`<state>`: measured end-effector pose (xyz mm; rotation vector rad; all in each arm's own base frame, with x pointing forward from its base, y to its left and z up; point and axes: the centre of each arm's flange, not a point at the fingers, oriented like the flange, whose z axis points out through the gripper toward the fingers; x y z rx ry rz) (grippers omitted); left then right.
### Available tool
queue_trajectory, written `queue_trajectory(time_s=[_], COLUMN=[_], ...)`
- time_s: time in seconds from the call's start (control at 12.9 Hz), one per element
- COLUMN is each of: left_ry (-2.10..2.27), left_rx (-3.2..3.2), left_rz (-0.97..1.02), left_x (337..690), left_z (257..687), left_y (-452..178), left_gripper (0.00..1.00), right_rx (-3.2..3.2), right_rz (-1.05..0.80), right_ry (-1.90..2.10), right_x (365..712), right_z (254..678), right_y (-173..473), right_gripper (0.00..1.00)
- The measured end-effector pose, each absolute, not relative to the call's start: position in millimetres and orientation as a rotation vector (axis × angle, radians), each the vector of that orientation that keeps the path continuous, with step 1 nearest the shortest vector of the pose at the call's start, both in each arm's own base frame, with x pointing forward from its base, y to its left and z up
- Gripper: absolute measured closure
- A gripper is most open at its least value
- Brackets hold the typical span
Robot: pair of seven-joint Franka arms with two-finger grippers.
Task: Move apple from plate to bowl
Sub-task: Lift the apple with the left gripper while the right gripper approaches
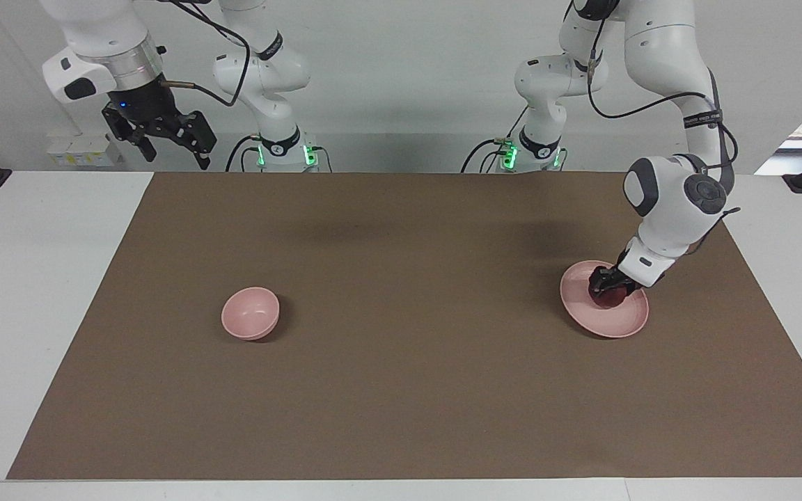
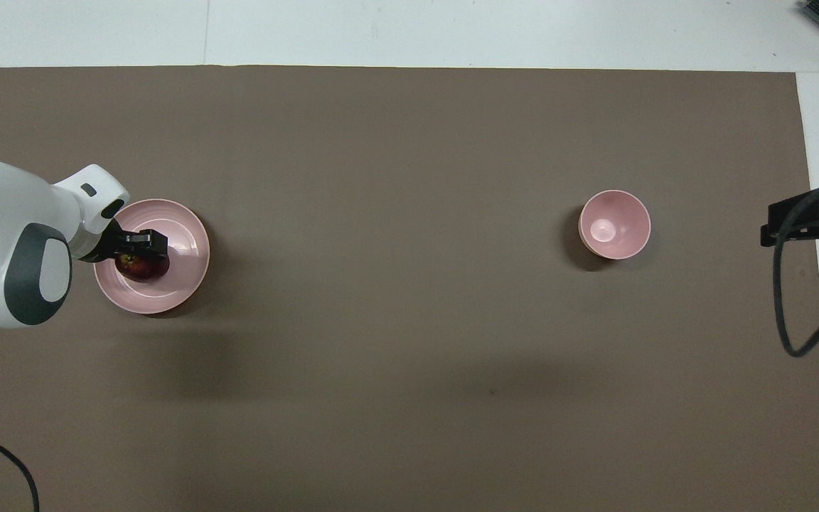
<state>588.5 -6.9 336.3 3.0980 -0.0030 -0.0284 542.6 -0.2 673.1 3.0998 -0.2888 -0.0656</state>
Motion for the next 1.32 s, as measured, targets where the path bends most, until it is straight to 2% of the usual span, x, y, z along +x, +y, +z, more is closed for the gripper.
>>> queue_trajectory(time_s=[0.23, 0.78, 1.32], left_ry=[0.118, 0.482, 0.800], left_rx=[3.001, 2.702, 2.303], left_rz=[-0.040, -0.254, -0.538], left_x=[592.4, 619.5, 611.0], left_z=[341.2, 403.9, 410.6], left_y=[-11.0, -40.1, -131.6], left_gripper=[0.26, 0.26, 0.26], right_rx=[3.100, 3.100, 3.099], right_rz=[-0.066, -0.066, -0.062], right_ry=[-0.289, -0.289, -0.310], right_x=[542.6, 542.6, 541.7], right_z=[673.1, 673.1, 674.5], right_y=[-0.2, -0.2, -7.7], right_gripper=[0.00, 0.00, 0.00])
